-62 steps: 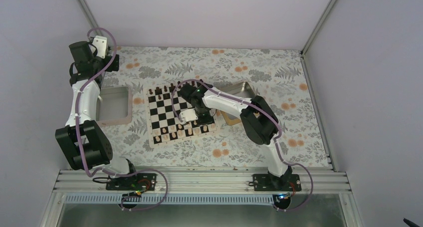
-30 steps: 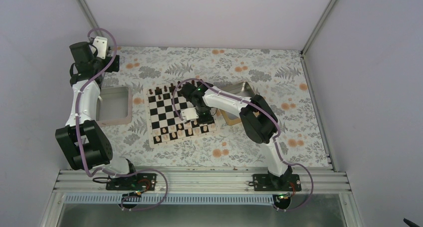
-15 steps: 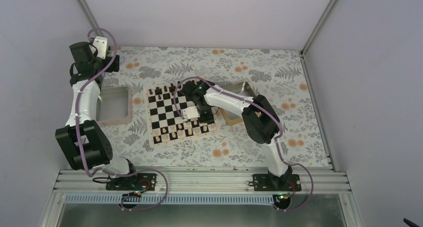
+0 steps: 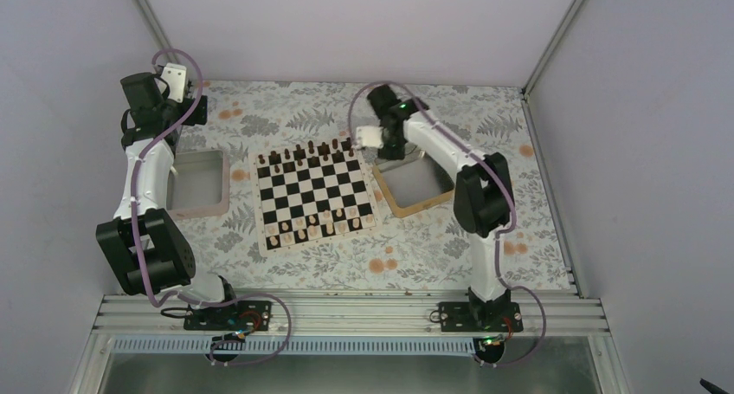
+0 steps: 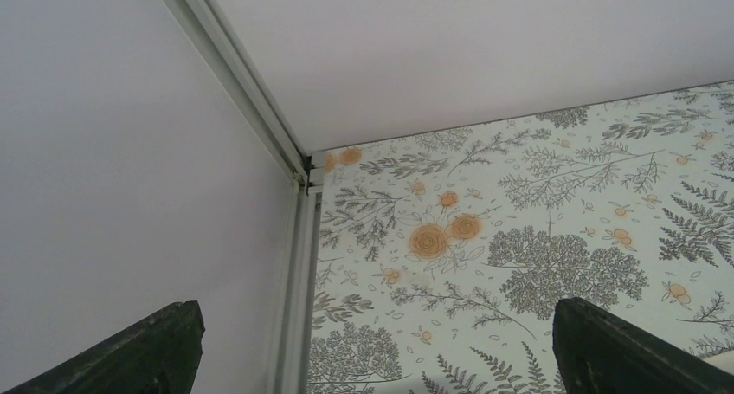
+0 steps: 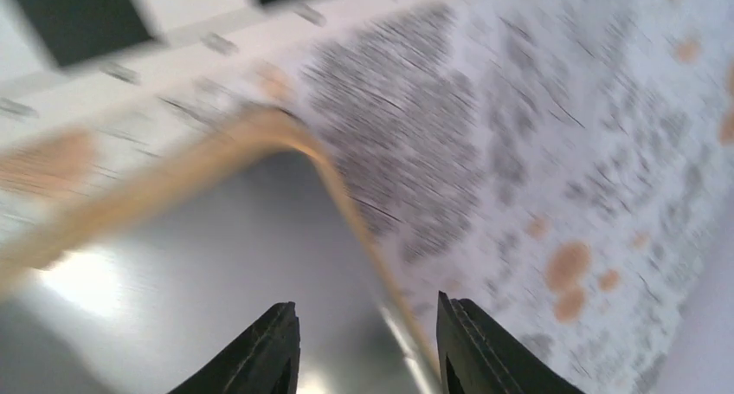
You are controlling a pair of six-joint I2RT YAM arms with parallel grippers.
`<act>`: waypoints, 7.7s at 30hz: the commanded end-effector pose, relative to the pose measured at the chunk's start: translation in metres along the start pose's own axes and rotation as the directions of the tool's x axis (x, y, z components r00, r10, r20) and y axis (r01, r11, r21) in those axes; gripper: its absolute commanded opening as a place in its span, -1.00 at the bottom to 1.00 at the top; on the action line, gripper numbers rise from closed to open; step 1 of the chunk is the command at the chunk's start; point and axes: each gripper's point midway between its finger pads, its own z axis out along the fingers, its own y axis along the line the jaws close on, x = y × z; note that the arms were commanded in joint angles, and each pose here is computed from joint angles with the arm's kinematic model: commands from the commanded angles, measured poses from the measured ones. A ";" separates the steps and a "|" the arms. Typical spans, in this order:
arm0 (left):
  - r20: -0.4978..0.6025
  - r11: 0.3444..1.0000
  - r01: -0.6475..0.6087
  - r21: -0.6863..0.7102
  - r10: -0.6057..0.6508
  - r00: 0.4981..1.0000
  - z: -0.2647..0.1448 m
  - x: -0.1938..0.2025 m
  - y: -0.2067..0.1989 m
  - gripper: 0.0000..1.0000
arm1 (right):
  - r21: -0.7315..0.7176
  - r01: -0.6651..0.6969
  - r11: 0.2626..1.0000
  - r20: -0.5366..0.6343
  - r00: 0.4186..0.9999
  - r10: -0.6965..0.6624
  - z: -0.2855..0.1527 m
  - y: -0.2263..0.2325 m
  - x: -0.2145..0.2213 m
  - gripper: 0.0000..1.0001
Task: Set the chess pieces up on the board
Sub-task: Move the storage box to the center of the board, then pick up the chess piece from the storage box, then place the chess piece in the storage box.
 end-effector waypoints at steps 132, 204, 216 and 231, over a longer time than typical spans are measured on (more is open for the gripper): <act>-0.029 1.000 -0.016 -0.007 0.016 0.999 0.007 0.000 -0.001 1.00 | -0.380 -0.179 0.908 0.440 0.829 0.347 0.005 0.154 0.042 0.15; -0.033 1.000 -0.030 -0.009 0.030 0.999 0.010 0.002 -0.005 1.00 | -0.388 -0.159 0.908 0.426 0.842 0.330 0.032 0.158 0.029 -0.58; -0.035 0.999 -0.031 0.008 0.032 0.999 0.014 0.004 -0.011 1.00 | -0.104 -0.251 0.962 0.360 0.892 0.272 -0.001 0.123 0.071 -0.57; -0.002 0.999 -0.046 0.023 0.046 0.999 0.006 -0.009 -0.021 1.00 | 0.284 -0.247 0.927 0.263 0.949 0.173 0.005 0.106 0.112 -0.47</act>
